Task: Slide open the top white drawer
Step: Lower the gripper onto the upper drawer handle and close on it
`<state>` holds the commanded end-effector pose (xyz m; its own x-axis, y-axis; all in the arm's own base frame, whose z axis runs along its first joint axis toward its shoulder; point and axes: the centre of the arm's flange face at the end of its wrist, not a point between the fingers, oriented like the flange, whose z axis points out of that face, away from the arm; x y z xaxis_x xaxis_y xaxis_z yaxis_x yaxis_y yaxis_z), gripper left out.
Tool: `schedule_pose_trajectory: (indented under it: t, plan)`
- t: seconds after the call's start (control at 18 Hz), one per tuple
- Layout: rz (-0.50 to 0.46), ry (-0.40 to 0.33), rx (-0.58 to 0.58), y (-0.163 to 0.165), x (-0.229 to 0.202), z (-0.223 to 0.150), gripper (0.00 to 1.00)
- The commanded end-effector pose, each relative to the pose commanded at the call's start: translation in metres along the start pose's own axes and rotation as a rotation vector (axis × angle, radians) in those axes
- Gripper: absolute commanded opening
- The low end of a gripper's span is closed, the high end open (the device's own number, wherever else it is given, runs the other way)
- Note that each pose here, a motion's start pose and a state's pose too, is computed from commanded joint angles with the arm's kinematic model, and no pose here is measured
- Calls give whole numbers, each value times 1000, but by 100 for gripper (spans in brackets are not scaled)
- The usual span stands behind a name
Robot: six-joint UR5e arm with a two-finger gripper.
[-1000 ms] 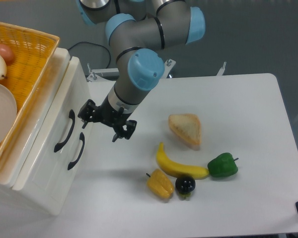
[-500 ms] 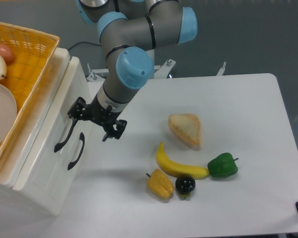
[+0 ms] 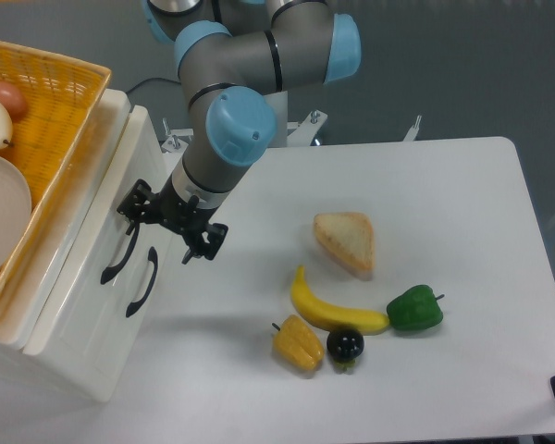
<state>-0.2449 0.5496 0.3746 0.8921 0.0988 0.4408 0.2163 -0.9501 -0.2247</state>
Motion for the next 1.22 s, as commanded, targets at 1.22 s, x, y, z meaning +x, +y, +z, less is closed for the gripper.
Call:
schedule_pose_trajectory:
  t: [1.22]
  plan:
    - [11,10,-21,-4,3,15,86]
